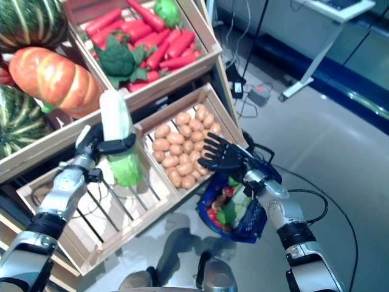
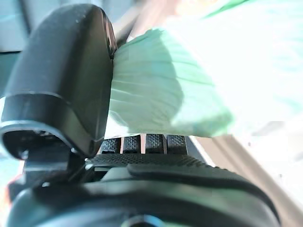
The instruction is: Put vegetables into the basket
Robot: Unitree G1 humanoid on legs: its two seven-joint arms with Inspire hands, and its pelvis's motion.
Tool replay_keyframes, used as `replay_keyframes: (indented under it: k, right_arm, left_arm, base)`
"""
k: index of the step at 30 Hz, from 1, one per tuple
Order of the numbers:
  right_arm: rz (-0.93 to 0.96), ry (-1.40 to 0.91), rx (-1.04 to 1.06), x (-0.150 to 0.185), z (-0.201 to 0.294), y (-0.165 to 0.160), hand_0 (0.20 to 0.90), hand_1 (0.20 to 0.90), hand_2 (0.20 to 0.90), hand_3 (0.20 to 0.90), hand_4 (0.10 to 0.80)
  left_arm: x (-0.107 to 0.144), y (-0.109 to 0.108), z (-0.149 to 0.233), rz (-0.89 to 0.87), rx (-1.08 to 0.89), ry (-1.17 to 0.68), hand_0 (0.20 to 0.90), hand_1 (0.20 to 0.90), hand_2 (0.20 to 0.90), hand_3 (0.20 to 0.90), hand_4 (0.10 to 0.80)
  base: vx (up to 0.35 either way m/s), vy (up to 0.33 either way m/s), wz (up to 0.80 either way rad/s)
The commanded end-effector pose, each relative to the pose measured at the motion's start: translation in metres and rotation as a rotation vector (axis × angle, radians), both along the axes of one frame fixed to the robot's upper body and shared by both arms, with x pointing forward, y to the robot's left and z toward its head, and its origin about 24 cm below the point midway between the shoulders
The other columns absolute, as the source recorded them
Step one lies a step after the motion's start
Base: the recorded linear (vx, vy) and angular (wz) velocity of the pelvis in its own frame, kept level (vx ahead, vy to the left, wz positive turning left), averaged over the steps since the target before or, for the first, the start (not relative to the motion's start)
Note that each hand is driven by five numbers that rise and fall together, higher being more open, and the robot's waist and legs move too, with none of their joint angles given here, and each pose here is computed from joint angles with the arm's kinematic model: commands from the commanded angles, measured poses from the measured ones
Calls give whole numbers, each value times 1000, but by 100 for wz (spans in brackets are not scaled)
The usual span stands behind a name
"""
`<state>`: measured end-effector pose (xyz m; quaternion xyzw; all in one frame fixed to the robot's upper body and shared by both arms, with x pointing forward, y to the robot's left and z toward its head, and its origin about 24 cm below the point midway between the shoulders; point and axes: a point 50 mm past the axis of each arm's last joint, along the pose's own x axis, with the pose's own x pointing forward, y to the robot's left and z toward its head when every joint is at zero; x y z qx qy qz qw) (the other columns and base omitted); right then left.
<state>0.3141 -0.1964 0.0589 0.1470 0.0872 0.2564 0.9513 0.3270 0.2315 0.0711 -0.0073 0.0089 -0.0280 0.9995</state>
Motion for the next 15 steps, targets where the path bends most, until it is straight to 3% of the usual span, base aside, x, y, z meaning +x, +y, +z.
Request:
replay_keyframes:
  k: [1,8,15]
  right_arm:
    - [111,-66,55,-1,8,20,900,900,900,900,800]
    - [159,-58,182,-7,9,52,900,900,900,900,800]
    - [262,-75,223,-13,15,79,900,900,900,900,800]
  left_arm:
    - [3,0,44,-82,-258,-247,300,300,300,300,400]
    - [1,-30,41,-173,-453,-264,300,300,300,300,400]
    - [-1,-57,38,-244,-502,-245,300,300,300,300,400]
  base:
    - [37,13,0]
    - [36,2,-6]
    - [10,-4,3]
